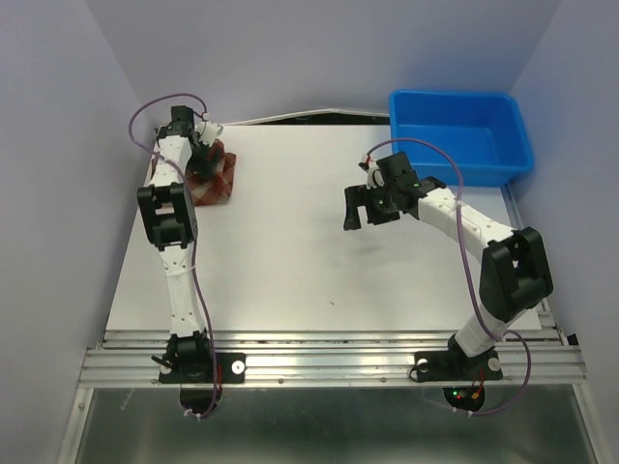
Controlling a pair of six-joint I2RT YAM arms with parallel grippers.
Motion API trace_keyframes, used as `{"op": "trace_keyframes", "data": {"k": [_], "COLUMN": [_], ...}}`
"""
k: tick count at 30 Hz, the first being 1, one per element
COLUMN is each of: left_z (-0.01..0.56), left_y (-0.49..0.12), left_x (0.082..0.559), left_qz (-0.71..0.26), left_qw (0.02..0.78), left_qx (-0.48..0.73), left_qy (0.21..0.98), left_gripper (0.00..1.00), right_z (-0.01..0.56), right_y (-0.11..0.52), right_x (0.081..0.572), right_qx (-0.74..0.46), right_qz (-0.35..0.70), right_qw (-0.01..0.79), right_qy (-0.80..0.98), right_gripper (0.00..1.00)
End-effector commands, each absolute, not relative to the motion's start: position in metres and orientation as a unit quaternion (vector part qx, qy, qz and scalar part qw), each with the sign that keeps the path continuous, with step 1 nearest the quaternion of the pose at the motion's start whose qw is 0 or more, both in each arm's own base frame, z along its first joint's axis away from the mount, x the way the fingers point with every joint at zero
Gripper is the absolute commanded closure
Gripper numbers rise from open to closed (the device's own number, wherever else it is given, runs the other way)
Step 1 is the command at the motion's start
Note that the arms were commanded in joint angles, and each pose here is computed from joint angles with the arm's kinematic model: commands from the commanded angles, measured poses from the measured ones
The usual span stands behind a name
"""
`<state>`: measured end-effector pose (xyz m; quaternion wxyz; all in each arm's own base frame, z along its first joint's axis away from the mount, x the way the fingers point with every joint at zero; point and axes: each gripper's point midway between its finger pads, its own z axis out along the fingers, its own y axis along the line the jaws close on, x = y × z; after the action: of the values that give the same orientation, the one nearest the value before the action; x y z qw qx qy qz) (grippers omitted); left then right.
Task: Fold and stack the skirts
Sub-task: Neatly place the folded skirt to the corner
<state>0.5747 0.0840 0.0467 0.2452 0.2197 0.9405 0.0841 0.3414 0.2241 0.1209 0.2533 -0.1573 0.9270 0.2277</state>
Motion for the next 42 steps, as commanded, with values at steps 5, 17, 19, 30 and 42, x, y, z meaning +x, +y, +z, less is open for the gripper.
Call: {"op": "trace_keyframes", "data": {"k": [5,17,19,30,42], "left_z": [0.106,0.172,0.163,0.085,0.038], "left_y": [0.076,0.049,0.048,0.060,0.072], "left_x": [0.586,0.470,0.454,0.411,0.462], "left_qz": [0.103,0.043,0.027,-0.009,-0.002], "left_qw": [0.312,0.301,0.294,0.219,0.221], "left_qx": [0.261,0.227,0.214,0.170,0.125], "left_qy": [0.908,0.925,0.931,0.961,0.967], "left_gripper": [0.05,0.07,0.09,0.10,0.09], "right_z": [0.143,0.174,0.176,0.184,0.185], "right_y": [0.226,0.225,0.225,0.225,0.225], "right_x": [0.345,0.341,0.341,0.331,0.329], "right_qx": [-0.168,-0.173,-0.176,-0.188,-0.194], "right_qz": [0.238,0.249,0.248,0.261,0.261], "right_qw": [0.277,0.304,0.307,0.309,0.311], "right_qy": [0.916,0.903,0.902,0.895,0.893], "right_gripper": [0.00,0.00,0.00,0.00,0.00]}}
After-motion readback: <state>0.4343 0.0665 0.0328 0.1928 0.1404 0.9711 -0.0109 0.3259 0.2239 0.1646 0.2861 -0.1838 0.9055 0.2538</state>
